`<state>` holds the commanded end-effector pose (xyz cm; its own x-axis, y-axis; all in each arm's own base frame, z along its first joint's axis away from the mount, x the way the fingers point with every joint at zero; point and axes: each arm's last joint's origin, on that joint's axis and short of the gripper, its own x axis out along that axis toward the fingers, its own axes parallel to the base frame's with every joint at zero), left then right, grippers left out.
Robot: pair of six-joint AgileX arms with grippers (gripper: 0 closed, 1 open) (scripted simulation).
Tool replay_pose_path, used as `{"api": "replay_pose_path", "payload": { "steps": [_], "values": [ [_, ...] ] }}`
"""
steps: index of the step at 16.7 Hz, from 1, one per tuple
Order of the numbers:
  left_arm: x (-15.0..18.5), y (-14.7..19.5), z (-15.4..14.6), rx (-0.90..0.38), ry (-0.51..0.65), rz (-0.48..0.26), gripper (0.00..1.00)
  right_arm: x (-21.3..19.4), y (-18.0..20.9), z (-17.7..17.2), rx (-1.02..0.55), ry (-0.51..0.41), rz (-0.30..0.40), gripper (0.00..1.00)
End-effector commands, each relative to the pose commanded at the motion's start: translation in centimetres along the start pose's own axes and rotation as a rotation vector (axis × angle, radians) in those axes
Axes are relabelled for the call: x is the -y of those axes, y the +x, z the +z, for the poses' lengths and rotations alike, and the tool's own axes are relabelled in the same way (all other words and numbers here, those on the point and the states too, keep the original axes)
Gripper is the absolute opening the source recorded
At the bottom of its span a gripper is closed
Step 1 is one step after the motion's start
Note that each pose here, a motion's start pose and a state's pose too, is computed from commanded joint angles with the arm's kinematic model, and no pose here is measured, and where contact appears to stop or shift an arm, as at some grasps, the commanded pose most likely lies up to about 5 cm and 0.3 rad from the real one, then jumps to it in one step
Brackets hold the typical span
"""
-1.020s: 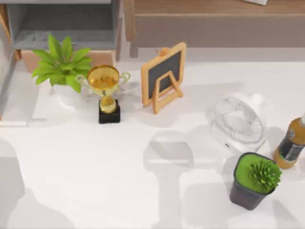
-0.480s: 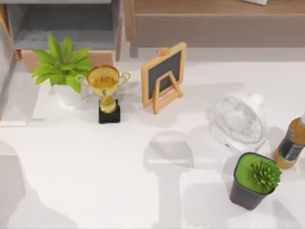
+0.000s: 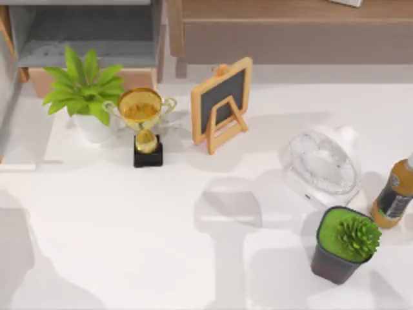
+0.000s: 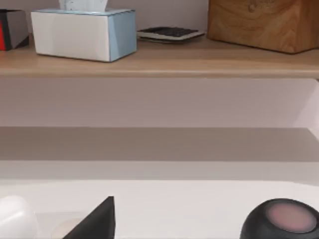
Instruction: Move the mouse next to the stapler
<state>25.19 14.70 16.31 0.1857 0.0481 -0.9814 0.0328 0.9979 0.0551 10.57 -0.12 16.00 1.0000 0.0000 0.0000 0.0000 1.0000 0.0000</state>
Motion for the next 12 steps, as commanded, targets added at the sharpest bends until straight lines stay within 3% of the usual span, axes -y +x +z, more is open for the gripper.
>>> {"api": "replay_pose_path", "payload": {
  "steps": [11,12],
  "values": [
    [0.5,2.2,-1.0,-0.080,-0.005,-0.049,0.00,0.0,0.0,0.0,0.000,0.000,0.000,1.00],
    [0.5,2.2,-1.0,-0.080,-0.005,-0.049,0.08,0.0,0.0,0.0,0.000,0.000,0.000,1.00]
  ]
}}
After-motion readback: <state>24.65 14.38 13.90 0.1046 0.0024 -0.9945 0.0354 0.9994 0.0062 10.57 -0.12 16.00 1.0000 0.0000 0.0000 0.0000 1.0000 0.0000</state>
